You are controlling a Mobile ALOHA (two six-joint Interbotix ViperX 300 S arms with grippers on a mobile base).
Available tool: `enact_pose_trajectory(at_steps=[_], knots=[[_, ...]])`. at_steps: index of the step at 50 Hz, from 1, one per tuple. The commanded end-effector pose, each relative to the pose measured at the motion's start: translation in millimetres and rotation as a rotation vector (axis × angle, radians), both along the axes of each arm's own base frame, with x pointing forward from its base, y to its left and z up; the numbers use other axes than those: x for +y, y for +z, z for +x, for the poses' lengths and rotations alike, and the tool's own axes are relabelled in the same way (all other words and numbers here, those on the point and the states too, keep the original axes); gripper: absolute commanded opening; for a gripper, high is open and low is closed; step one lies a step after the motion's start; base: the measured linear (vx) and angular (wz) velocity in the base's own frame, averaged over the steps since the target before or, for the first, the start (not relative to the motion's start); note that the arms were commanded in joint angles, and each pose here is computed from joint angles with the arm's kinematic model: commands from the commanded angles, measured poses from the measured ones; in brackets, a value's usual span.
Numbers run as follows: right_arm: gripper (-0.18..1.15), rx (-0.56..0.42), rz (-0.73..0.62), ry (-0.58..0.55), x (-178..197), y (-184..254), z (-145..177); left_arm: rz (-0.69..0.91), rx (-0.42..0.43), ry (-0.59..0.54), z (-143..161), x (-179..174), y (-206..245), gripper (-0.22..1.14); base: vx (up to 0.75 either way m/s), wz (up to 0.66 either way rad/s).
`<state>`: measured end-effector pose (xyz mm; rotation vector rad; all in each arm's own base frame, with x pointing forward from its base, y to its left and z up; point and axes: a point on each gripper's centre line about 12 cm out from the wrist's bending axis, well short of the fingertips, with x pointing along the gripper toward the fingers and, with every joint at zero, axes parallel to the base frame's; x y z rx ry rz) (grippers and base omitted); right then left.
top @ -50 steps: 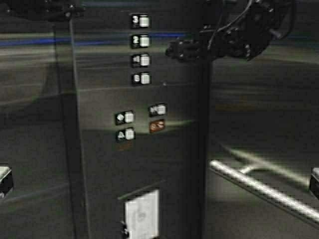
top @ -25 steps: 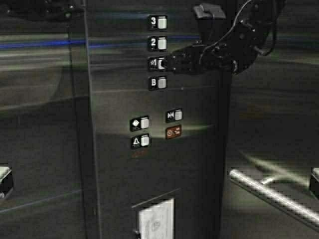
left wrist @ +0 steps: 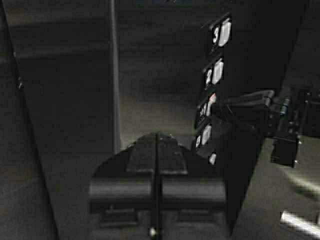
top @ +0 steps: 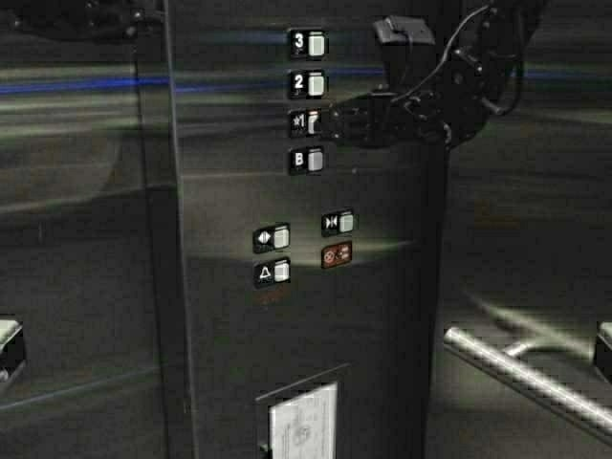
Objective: Navigate to elevator, push the call button, then enter the elevator
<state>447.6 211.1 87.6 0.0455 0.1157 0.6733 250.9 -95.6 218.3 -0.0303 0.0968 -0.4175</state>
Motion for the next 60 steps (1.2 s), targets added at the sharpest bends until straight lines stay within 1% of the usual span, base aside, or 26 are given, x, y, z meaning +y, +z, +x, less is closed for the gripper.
enact_pose_trajectory(at_steps=[1, 8, 14, 19, 26, 30, 41, 46, 52, 60], knots=[[0.06, -0.069, 0.032, -0.007, 4.0, 22.9, 15.7, -0.003, -0.012, 0.0, 1.7, -0.5, 3.0, 0.02, -0.01, -0.02], [0.06, -0.082, 0.037, -0.007, 4.1, 27.7, 17.7, 0.0, -0.003, -0.002, 2.3, -1.2, 0.5, 0.02, -0.02, -0.03], [0.06, -0.067, 0.033, -0.005, 0.5, 27.1, 7.7, 0.0, -0.005, -0.002, 3.1, -1.5, 1.1, 0.02, -0.03, -0.02], [0.06, -0.07, 0.045, -0.002, -6.3, 33.3, -8.0, 0.0, -0.005, -0.002, 3.1, -1.5, 1.1, 0.02, -0.02, -0.01], [0.06, -0.064, 0.062, -0.002, -23.4, 41.1, -40.6, -0.002, -0.009, -0.002, 3.5, -1.6, 2.6, 0.02, 0.0, -0.01], [0.06, -0.06, 0.07, -0.002, -29.2, 43.3, -54.0, 0.0, -0.01, 0.0, 4.1, -1.4, 2.7, 0.02, 0.0, 0.0], [0.06, -0.077, 0.088, 0.004, -34.9, 58.3, -73.0, 0.002, -0.003, 0.0, 3.5, -1.2, 0.3, 0.02, -0.01, -0.01], [0.06, -0.05, 0.078, -0.022, -41.4, 59.1, -79.0, 0.002, -0.001, -0.002, 3.5, -1.6, -0.1, 0.02, -0.02, -0.02], [0.06, -0.001, 0.056, -0.058, -51.6, 62.9, -95.8, 0.005, 0.013, -0.002, 3.3, -1.5, -4.2, 0.02, -0.02, -0.02], [0.06, 0.008, 0.029, -0.077, -63.1, 83.7, -121.5, 0.01, 0.027, -0.001, 5.3, -2.2, -7.9, 0.02, -0.04, -0.03]])
